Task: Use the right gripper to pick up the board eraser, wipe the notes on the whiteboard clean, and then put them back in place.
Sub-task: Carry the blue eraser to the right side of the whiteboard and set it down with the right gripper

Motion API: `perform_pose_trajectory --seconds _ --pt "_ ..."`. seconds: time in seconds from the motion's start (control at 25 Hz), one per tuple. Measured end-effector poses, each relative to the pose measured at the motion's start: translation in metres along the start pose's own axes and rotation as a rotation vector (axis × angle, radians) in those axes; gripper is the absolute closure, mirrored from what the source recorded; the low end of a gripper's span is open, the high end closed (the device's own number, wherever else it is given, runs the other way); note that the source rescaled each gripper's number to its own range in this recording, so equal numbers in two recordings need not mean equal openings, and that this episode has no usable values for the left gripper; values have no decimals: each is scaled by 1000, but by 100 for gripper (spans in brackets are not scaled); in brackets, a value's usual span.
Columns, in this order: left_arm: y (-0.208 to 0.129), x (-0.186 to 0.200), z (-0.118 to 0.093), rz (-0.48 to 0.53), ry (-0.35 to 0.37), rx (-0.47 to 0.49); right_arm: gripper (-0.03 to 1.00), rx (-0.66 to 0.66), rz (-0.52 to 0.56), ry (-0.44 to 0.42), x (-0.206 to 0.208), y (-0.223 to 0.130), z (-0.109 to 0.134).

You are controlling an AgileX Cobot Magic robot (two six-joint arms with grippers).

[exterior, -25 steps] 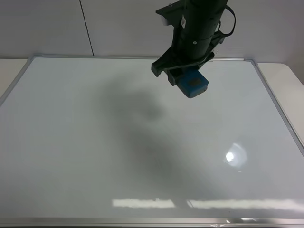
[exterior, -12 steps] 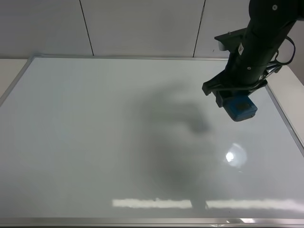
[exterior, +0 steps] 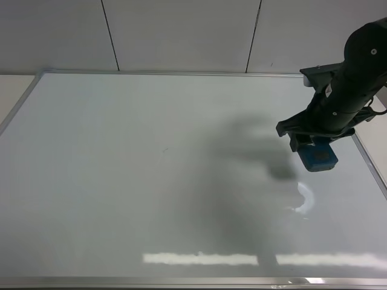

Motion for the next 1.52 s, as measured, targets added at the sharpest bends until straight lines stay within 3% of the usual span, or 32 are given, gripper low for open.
perform_pose_trajectory --seconds 0.4,0.8,1.32,1.36,1.4,1.48,1.52 --pt "0 0 0 0 0 0 97 -44 -18 18 -23 8 -1" --pt "0 0 0 0 0 0 97 -40 54 5 -51 24 3" --pt "0 0 0 0 0 0 96 -35 62 5 -52 24 3" --pt "0 0 0 0 0 0 88 -35 62 5 -52 24 3" --pt "0 0 0 0 0 0 72 -35 62 5 -52 24 3" --pt "0 0 0 0 0 0 30 -35 63 5 -52 24 3" --pt "0 0 0 0 0 0 18 -35 63 5 -52 24 3"
Point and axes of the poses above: a point on each arm's last joint axis where the gripper is mounted, x pointing back along that axis away from the gripper, z along the wrist's bending axis when the last joint is at zero, y = z × x, the point moved 6 cm from there along -x, pointing out along that axis toward the gripper, and after that the axes turned 2 degrees about -x, right-handed, at the moved point
